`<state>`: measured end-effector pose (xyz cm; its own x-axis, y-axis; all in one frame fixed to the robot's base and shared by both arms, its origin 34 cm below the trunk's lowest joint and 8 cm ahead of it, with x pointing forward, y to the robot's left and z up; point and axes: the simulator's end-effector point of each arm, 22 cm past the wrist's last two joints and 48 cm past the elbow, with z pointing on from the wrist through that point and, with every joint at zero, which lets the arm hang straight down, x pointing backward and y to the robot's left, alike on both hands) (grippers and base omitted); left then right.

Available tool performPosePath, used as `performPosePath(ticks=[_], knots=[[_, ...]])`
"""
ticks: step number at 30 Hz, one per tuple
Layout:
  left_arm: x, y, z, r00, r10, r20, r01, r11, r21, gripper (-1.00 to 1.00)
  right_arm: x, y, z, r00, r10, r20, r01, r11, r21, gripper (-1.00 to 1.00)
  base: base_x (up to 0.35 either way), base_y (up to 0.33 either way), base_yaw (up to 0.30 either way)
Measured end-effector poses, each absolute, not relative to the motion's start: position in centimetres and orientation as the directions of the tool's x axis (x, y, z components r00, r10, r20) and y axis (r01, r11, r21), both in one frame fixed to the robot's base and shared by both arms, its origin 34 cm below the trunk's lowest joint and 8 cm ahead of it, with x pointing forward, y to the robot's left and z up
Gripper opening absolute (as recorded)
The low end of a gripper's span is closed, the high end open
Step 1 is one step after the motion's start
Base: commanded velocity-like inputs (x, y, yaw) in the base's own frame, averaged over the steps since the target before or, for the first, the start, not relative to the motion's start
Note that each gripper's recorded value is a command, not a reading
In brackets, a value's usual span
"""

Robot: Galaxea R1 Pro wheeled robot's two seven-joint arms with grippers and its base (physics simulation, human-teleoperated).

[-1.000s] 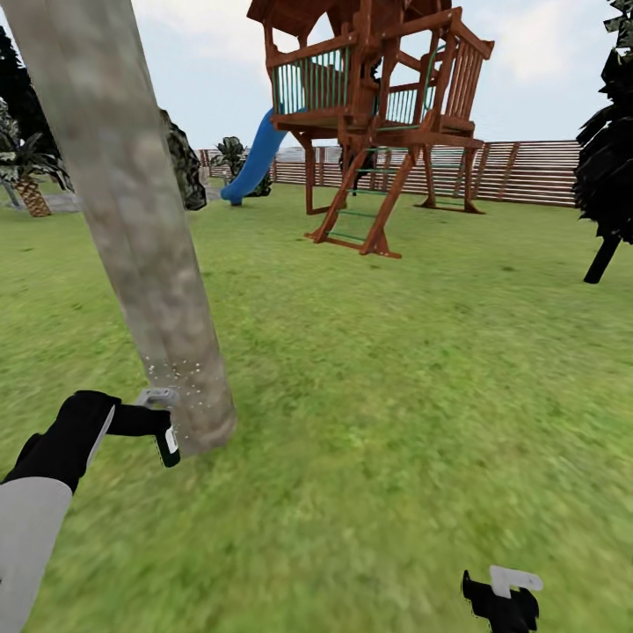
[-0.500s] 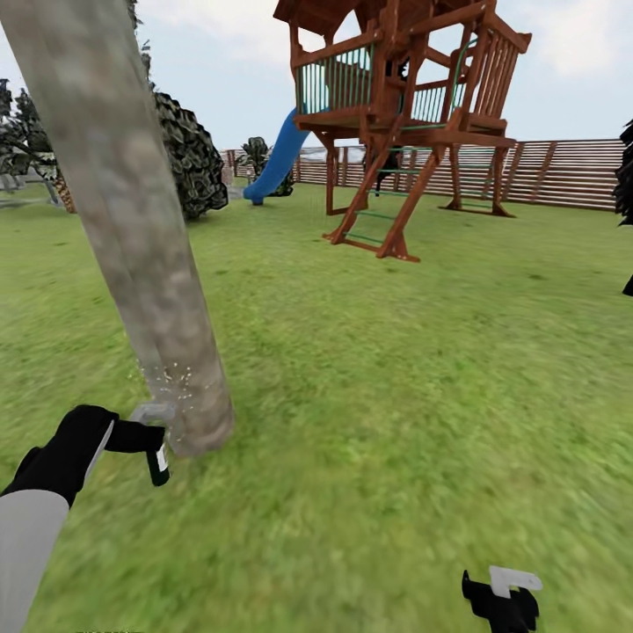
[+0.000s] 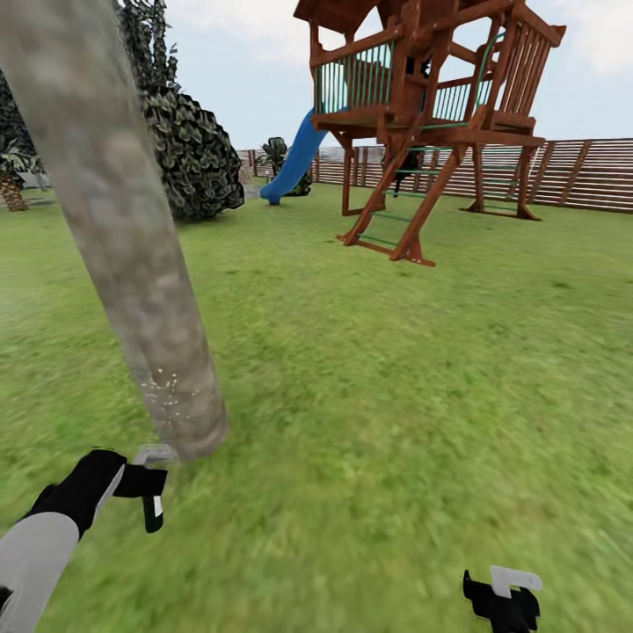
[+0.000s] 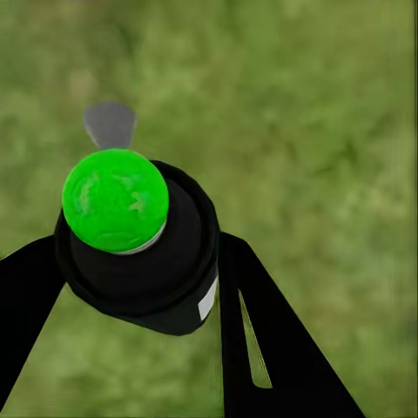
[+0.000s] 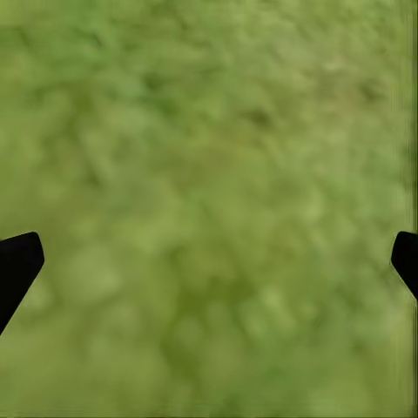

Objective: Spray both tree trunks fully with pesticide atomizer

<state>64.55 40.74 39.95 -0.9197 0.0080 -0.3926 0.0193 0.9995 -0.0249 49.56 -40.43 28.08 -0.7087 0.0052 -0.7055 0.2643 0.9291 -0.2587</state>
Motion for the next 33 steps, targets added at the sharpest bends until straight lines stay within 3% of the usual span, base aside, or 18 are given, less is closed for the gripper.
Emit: performPosePath(ticks=[4,8,13,20,33], knots=[[62.4,41.1,36.5,-0.906,-0.096,-0.413,-0.06,0.993,-0.1,-1.0,49.5,-40.3,28.0,-0.709,0.006,-0.706,0.264,0.93,-0.257,1.0,0.26,-0.178,0.0],[59.5,43.4,34.1,-0.92,-0.13,-0.371,-0.139,0.99,-0.004,-1.0,49.6,-40.2,28.0,-0.708,0.008,-0.706,0.264,0.93,-0.255,1.0,0.278,-0.167,0.13],[60.4,42.9,34.2,-0.879,-0.201,-0.432,-0.195,0.979,-0.06,-1.0,49.6,-40.1,28.0,-0.708,0.008,-0.706,0.264,0.93,-0.254,1.0,0.187,-0.107,0.271],[60.9,38.9,33.6,-0.88,-0.204,-0.429,-0.171,0.979,-0.115,-1.0,49.6,-40.1,28.0,-0.708,0.008,-0.706,0.264,0.931,-0.254,1.0,0.11,-0.078,0.114],[61.1,38.8,33.6,-0.878,-0.206,-0.431,-0.172,0.978,-0.118,-1.0,49.5,-40.0,28.0,-0.709,0.008,-0.705,0.263,0.931,-0.254,1.0,0.14,-0.222,0.053]])
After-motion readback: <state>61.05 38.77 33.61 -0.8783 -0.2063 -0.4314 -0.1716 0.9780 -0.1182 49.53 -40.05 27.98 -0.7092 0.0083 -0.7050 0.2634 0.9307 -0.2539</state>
